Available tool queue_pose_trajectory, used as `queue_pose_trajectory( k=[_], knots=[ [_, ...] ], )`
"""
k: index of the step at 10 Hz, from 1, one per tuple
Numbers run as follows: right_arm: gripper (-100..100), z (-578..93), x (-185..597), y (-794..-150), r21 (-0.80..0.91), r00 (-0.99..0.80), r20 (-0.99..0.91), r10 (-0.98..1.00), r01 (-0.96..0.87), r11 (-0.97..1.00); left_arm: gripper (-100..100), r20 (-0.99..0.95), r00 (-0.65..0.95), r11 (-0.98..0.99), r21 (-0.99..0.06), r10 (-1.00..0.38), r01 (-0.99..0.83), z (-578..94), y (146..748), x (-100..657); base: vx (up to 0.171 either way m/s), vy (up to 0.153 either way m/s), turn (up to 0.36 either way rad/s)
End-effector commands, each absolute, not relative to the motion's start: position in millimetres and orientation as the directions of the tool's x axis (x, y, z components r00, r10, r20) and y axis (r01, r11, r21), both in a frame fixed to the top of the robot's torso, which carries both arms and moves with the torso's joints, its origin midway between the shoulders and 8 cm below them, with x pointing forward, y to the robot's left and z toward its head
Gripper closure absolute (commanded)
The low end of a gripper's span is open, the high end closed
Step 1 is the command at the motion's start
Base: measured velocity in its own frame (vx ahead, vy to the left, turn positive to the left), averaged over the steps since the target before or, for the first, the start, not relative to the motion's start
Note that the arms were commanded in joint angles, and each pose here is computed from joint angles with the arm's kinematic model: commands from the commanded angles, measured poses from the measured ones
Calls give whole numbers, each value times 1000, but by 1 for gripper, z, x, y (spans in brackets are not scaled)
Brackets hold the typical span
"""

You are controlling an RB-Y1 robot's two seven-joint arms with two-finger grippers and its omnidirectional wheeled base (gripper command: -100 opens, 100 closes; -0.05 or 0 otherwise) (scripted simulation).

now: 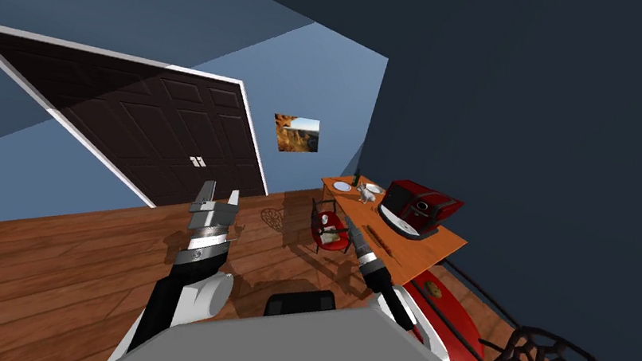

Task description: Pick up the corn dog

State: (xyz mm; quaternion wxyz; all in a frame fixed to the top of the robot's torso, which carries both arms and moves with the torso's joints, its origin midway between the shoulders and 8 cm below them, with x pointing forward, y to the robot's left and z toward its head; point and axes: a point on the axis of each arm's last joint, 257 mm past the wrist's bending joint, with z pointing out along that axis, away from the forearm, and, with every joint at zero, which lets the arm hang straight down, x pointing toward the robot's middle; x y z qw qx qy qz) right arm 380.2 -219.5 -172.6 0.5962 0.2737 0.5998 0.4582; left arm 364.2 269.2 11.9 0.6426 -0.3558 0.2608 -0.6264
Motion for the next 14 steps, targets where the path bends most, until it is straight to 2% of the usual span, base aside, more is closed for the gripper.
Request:
queue_pose_trajectory(
  k=[1, 2, 3, 5, 6, 7, 8, 13, 14],
  knots=[
    [-100, -193, 371, -216, 878, -166, -472, 866, -181, 443, 0, 111, 79, -38, -784, -991, 619, 12, 269, 364, 77, 137, 53],
    [-100, -226, 362, -217, 873, -216, -488, 846, -118, 473, 0, 110, 79, -38, -784, -991, 619, 12, 269, 364, 107, 147, 105],
    [-100, -228, 362, -218, 873, -217, -488, 846, -115, 474, 0, 110, 79, -38, -784, -991, 619, 12, 269, 364, 79, 129, 56],
    [-100, -294, 335, -224, 842, -317, -509, 800, 8, 539, 0, 110, 79, -38, -784, -991, 619, 12, 269, 364, 118, 196, 153],
    [-100, -299, 334, -227, 836, -325, -514, 794, 15, 548, 0, 111, 79, -38, -784, -991, 619, 12, 269, 364, 108, 161, 42],
    [-100, -331, 315, -235, 805, -380, -523, 763, 74, 589, 0, 110, 79, -38, -784, -991, 619, 12, 269, 364, 126, 112, 128],
    [-100, -334, 314, -236, 804, -382, -523, 762, 78, 590, 0, 110, 79, -38, -784, -991, 619, 12, 269, 364, 107, 101, 63],
    [-100, -428, 240, -278, 653, -549, -521, 654, 237, 719, 0, 110, 79, -38, -784, -991, 619, 12, 269, 364, 100, 80, 101],
    [-100, -428, 239, -279, 650, -552, -522, 650, 236, 722, 0, 110, 79, -38, -784, -991, 619, 12, 269, 364, 97, 53, 56]
  ],
)
